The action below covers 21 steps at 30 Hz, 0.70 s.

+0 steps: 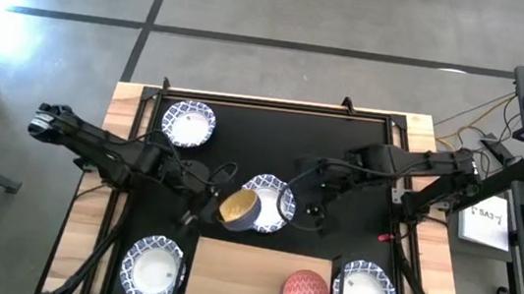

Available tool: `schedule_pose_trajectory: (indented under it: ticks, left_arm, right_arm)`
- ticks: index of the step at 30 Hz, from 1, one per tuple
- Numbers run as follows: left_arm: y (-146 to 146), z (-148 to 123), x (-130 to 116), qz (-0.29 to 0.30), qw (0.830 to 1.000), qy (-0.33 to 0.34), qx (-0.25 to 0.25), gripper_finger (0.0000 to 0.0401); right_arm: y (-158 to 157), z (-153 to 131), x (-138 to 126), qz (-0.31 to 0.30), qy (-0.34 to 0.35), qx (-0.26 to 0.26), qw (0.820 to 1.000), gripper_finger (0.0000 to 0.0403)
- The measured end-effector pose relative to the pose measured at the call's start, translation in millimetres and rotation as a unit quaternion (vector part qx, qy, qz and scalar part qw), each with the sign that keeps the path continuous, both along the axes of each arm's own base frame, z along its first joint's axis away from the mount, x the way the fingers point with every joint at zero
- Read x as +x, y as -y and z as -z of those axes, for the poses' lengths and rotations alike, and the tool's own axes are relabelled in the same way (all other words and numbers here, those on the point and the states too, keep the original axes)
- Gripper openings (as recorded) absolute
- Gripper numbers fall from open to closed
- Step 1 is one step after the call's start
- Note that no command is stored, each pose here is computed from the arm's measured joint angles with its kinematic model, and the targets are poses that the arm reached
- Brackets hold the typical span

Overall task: Place and stack bowls onto a shelf
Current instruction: Stack the small yellow bowl on top of the small red bowl on the shelf

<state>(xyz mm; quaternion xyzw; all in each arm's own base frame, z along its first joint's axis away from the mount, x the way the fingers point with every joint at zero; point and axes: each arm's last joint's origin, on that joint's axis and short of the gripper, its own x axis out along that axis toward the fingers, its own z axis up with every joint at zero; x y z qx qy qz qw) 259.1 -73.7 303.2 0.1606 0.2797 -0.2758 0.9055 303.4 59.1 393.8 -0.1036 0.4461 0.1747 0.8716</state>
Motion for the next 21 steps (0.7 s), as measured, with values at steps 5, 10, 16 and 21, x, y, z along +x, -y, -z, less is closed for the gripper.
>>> schedule_pose_trajectory:
  ticks: [5, 10, 16, 21]
  left_arm:
    - [3.9, 5.0, 9.0, 0.046, 0.999, 0.020, 0.009, 0.0002]
    - [11.0, 15.5, 22.8, 0.133, 0.989, 0.055, 0.022, 0.0002]
    - [10.0, 23.3, 36.6, 0.156, 0.981, 0.095, 0.058, 0.0002]
    - [8.9, 22.0, 42.2, 0.164, 0.976, 0.128, 0.068, 0.0002]
  right_arm:
    - [-4.8, -4.3, 4.3, -0.073, 0.037, 0.031, 0.996, 0.0082]
    - [-5.8, -7.9, 9.9, -0.076, 0.073, 0.038, 0.994, 0.0082]
    - [-6.8, -2.7, 15.5, -0.073, 0.070, 0.040, 0.994, 0.0082]
    - [-11.7, 9.5, 26.2, -0.101, 0.044, 0.079, 0.991, 0.0082]
